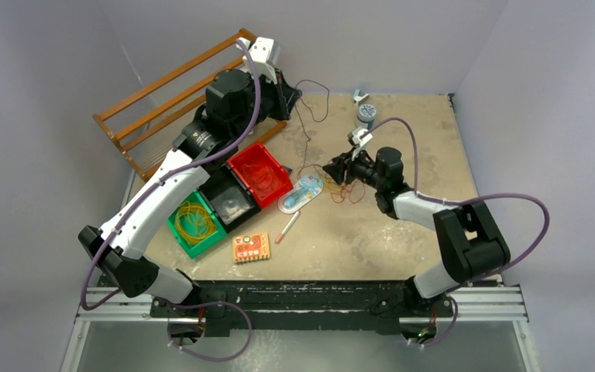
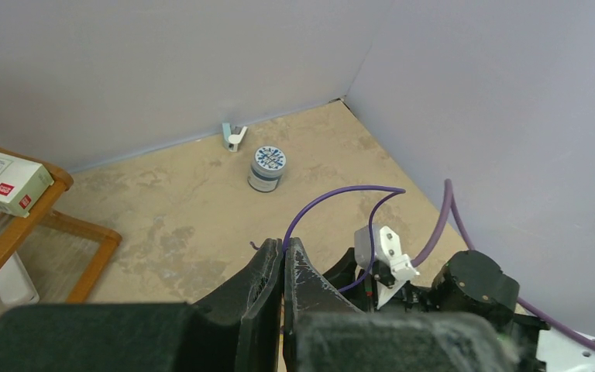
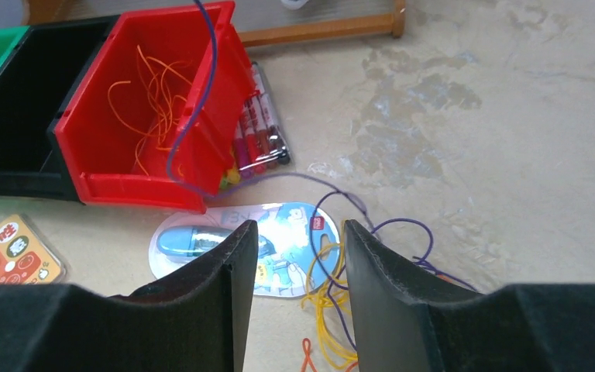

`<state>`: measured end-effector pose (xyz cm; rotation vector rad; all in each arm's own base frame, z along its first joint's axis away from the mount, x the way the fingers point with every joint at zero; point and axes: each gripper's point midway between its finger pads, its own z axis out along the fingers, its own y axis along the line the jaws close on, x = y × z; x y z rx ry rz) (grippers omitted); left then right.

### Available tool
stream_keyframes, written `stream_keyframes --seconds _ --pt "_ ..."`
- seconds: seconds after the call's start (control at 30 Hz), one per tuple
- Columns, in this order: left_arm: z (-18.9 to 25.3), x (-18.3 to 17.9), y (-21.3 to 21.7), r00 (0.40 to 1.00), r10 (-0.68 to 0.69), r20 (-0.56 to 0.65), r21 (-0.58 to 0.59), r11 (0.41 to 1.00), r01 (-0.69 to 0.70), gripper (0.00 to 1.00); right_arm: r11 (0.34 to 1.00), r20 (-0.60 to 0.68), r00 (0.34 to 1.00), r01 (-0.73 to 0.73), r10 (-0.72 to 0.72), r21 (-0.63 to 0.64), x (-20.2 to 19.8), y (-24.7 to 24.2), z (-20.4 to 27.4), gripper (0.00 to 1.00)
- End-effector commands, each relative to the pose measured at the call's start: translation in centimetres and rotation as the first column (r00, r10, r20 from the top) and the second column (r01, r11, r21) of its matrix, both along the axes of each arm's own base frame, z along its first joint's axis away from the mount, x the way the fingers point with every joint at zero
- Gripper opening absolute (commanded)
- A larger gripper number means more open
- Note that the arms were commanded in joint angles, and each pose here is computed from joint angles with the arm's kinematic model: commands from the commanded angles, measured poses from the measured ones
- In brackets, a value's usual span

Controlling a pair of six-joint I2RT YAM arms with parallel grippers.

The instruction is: Untangle the cables

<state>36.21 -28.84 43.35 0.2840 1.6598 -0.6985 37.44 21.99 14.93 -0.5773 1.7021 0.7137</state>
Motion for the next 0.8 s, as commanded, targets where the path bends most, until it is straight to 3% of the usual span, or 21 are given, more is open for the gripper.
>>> stream_keyframes --seconds 0.0,0.23,0.5,0.77 --pt "4.5 -1.2 0.8 0.995 -0.003 0.1 -0.061 0.998 0.009 0.0 0.994 0.052 0.997 -0.061 0.057 0.09 0.6 1.6 1.8 0.47" --pt "4.9 -1.1 0.9 0.994 0.009 0.11 -0.066 0.998 -0.002 0.0 0.977 0.054 0.996 -0.085 0.076 0.193 -0.4 2.3 1.9 0.46" --pt "5.5 -1.0 1.0 0.993 0.017 0.117 -0.074 0.997 -0.008 0.0 0.979 0.212 0.974 -0.116 0.079 0.165 -1.3 4.8 2.9 0.57" --pt "5.9 -1.0 1.1 0.992 0.02 0.121 -0.077 0.997 -0.01 0.0 0.971 0.286 0.954 -0.146 0.088 0.188 0.2 7.8 2.8 0.58"
